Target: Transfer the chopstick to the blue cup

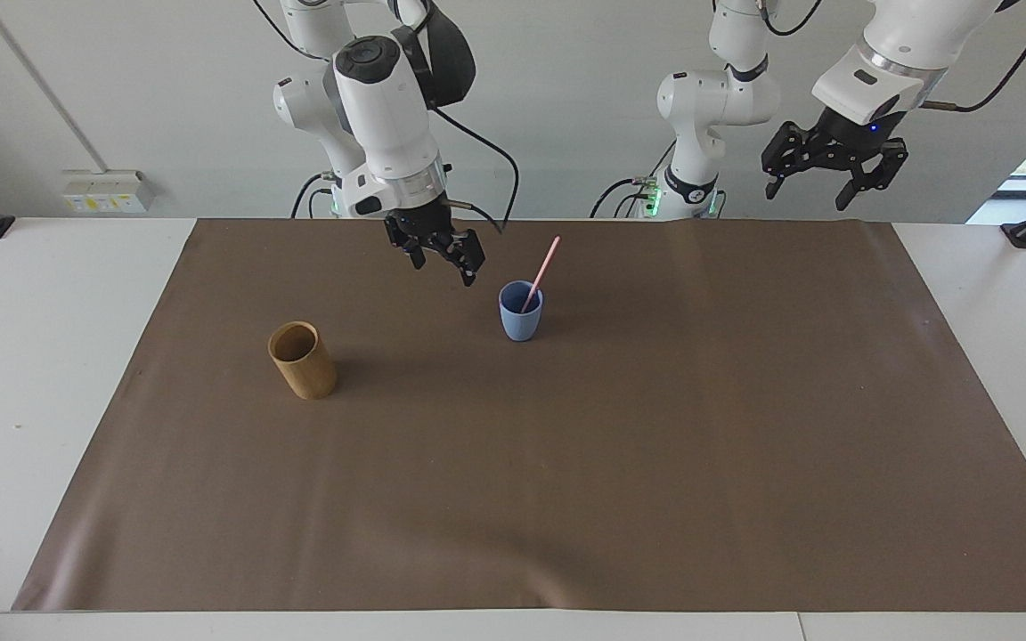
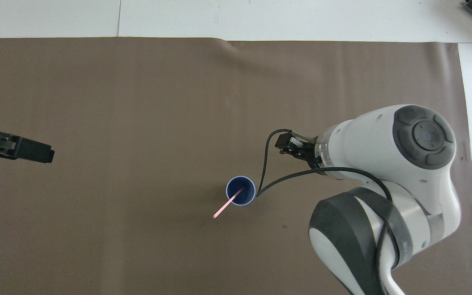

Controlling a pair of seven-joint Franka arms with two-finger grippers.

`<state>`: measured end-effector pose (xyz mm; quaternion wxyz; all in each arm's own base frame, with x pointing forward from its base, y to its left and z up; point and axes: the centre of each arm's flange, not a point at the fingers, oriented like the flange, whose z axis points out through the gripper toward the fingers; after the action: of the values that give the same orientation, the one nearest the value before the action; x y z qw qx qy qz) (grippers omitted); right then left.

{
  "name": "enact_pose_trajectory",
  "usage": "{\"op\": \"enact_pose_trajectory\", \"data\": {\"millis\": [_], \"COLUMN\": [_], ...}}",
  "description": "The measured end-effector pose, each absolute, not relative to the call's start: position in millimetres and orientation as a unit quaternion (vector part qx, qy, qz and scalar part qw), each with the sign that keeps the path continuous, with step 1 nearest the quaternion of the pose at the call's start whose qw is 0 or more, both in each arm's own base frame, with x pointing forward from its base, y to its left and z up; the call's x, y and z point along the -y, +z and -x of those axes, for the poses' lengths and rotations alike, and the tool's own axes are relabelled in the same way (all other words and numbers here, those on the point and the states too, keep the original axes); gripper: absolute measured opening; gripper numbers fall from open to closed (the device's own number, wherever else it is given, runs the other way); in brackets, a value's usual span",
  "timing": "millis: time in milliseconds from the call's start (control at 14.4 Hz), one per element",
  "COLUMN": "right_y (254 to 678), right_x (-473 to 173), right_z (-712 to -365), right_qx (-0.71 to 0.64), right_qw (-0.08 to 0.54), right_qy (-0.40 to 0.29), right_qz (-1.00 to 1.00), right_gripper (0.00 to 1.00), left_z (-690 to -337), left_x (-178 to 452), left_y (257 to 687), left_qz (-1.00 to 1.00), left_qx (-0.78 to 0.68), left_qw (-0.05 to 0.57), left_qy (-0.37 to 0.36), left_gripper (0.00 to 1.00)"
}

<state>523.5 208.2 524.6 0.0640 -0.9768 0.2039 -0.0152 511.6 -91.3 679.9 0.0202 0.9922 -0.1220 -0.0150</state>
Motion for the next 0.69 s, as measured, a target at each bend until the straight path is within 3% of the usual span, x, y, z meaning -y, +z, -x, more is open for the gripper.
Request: {"op": "enact_pose_trajectory", "data": {"millis": [692], "right_y": [573], "right_x": [-16], "right_z": [-534], "right_qx": [-0.103], "right_qw": [0.037], "right_qy": [0.014], "right_qz": [0.994], "right_gripper": [1.0], "left_z": [-512], "left_x": [91], "left_y": [680], "left_qz": [-0.992], "left_qx": [0.122], "left_qw": [0.02], "left_qy": [-0.015], "left_gripper": [1.0]}}
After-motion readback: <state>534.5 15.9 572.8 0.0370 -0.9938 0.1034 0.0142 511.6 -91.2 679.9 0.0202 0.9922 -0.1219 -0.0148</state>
